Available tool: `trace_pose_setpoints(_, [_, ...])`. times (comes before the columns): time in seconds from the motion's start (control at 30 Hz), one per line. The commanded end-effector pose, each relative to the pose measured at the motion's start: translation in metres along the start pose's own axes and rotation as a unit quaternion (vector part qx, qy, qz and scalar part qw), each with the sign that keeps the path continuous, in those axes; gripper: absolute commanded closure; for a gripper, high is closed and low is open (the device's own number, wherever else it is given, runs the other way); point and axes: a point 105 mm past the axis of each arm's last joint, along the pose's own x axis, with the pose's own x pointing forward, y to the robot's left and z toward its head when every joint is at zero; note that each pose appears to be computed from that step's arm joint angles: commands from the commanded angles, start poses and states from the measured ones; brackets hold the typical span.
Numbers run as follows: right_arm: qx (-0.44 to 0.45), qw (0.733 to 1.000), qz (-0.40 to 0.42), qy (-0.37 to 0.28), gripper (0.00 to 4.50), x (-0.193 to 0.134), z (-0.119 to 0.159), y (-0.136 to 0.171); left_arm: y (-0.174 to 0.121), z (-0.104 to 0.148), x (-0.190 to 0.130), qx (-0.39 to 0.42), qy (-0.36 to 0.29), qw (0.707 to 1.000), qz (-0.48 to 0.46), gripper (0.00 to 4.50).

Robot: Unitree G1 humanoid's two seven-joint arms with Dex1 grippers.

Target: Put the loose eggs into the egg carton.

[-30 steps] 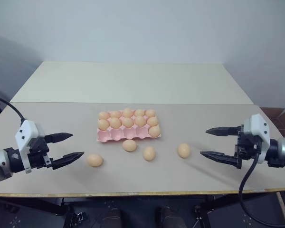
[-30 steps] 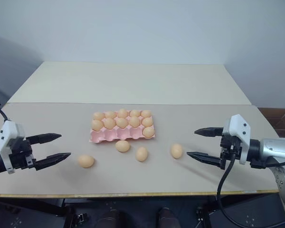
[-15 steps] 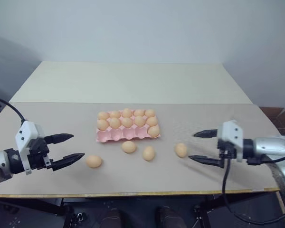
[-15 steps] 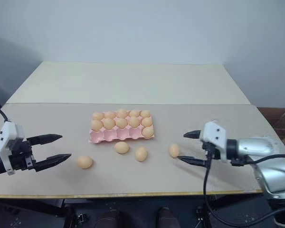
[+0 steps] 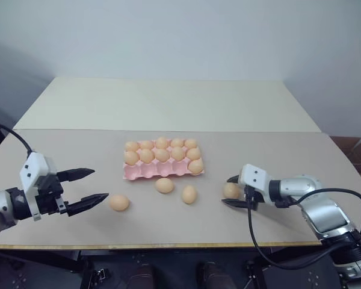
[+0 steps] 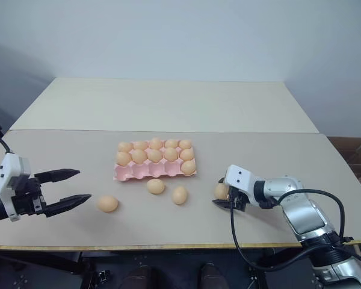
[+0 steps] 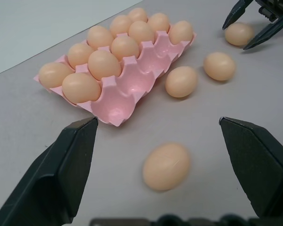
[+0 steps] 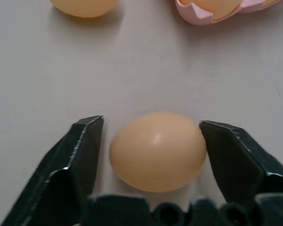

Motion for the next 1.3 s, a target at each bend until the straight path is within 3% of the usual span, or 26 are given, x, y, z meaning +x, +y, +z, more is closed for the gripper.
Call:
trace_pose_setpoints(0.03, [-0.016,0.999,-0.02,-0.024,1.85,-0.005,0.014,-0.008,0.001,0.011,-0.005,0.023,-0.005,1.0,0.005,0.0])
trace_pose_setpoints(0.13, [-0.027,0.998,-0.023,-0.043,1.92,-0.011,0.026,-0.009,0.003,0.012,-0.006,0.025,-0.004,1.0,0.007,0.0])
trace_pose_setpoints(0.3, [-0.054,0.992,-0.028,-0.114,1.92,-0.011,0.074,-0.012,0.003,0.012,-0.005,0.024,-0.004,1.0,0.006,0.0])
trace_pose_setpoints(0.5, [-0.07,0.985,-0.029,-0.156,1.92,0.032,0.118,-0.024,0.004,0.013,0.001,0.025,-0.009,1.0,-0.001,0.0])
trace_pose_setpoints(0.8, [-0.073,0.987,-0.021,-0.142,1.92,0.088,0.134,-0.014,0.004,0.012,0.0,0.025,-0.008,1.0,0.0,0.0])
trace_pose_setpoints(1.0, [-0.06,0.987,-0.055,-0.14,0.04,0.087,0.139,-0.021,0.004,0.013,-0.003,0.028,-0.008,1.0,0.004,0.0])
trace_pose_setpoints(1.3, [-0.055,0.976,-0.064,-0.203,0.04,0.035,0.155,-0.023,0.005,0.014,0.001,0.031,-0.012,0.999,0.003,0.0])
